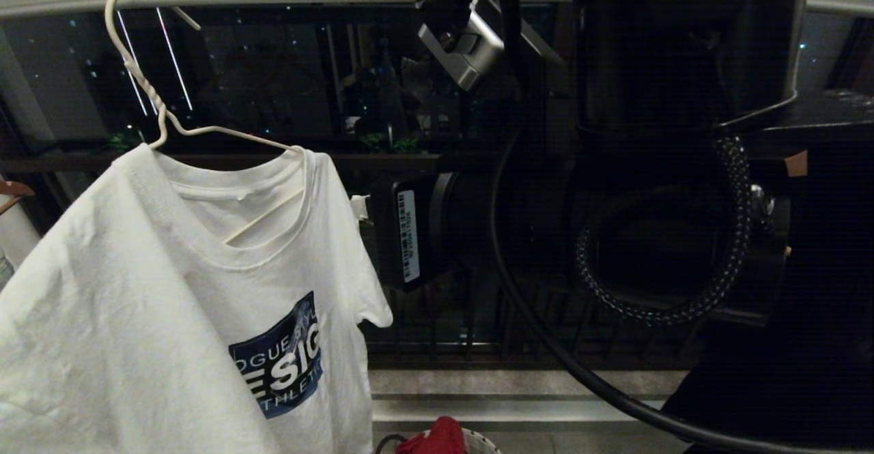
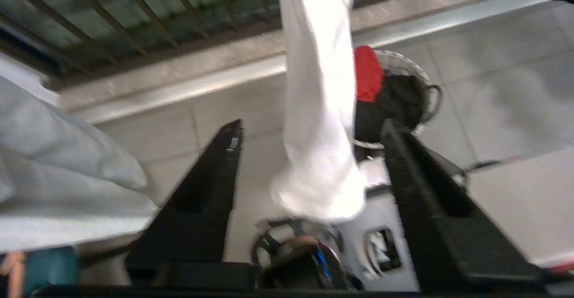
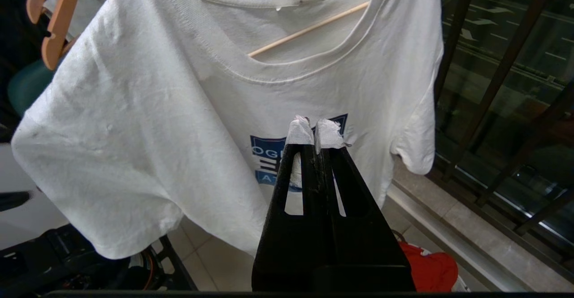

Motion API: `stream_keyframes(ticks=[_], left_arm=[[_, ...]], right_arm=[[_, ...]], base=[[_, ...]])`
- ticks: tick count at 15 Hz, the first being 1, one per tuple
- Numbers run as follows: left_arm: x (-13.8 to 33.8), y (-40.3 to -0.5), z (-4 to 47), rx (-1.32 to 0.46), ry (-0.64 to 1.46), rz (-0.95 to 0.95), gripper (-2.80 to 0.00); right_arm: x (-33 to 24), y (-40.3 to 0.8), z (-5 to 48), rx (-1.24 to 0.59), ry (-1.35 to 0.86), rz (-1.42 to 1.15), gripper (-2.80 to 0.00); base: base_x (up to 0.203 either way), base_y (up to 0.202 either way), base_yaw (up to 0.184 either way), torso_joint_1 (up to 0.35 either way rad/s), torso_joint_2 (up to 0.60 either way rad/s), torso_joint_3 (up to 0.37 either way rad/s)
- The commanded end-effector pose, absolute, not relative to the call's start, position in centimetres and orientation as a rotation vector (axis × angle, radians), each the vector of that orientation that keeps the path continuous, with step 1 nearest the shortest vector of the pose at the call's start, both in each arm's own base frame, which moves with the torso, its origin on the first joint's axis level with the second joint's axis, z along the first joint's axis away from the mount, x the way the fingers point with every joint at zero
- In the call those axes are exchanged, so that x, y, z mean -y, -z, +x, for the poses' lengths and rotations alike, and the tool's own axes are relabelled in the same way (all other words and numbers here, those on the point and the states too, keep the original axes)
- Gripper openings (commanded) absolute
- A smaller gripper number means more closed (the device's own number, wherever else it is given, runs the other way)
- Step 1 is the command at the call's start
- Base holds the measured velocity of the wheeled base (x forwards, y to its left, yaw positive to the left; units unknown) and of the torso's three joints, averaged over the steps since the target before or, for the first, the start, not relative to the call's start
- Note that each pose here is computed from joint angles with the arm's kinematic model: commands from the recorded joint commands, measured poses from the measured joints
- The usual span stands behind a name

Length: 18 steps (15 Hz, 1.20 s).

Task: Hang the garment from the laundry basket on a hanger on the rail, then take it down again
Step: Take the clothes off the clothes rack

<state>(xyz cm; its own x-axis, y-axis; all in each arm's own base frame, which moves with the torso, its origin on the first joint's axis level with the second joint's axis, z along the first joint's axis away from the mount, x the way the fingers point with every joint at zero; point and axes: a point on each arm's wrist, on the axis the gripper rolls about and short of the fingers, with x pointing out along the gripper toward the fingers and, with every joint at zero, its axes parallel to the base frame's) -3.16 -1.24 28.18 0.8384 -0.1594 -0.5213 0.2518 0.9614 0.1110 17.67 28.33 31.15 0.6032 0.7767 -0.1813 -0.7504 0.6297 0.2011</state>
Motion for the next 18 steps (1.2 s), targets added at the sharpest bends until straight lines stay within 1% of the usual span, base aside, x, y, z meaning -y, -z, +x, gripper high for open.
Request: stream_keyframes(ticks=[1, 5, 6, 9, 13, 18], left_arm=[[1.0, -27.6, -1.6, -0.528, 0.211, 0.189, 0.00], [0.7, -26.3, 0.0, -0.540, 0.214, 0.187, 0.00], [0.7, -26.1, 0.1, -0.546, 0.216, 0.185, -2.80], [0.6, -26.0, 0.7, -0.533, 0.236, 0.182, -2.80], [0.2, -25.2, 2.9, -0.498, 0.240, 0.200, -2.80], [0.3, -25.0, 2.4, -0.493, 0.250, 0.191, -2.80]], right_arm=[[-28.3, -31.2, 17.7, -0.261, -0.885, 0.110, -2.80], [-28.2, -31.3, 17.7, -0.257, -0.883, 0.113, -2.80], [-28.2, -31.3, 17.8, -0.255, -0.881, 0.114, -2.80], [-28.2, -31.3, 17.8, -0.253, -0.880, 0.114, -2.80], [-28.1, -31.3, 17.9, -0.252, -0.879, 0.113, -2.80], [-28.2, -31.3, 17.9, -0.253, -0.877, 0.112, -2.80]], base=[[0.000, 0.000, 0.000, 0.000, 0.00, 0.000], [0.000, 0.000, 0.000, 0.000, 0.00, 0.000], [0.000, 0.000, 0.000, 0.000, 0.00, 0.000], [0.000, 0.000, 0.000, 0.000, 0.00, 0.000], [0.000, 0.000, 0.000, 0.000, 0.00, 0.000], [0.000, 0.000, 0.000, 0.000, 0.00, 0.000]])
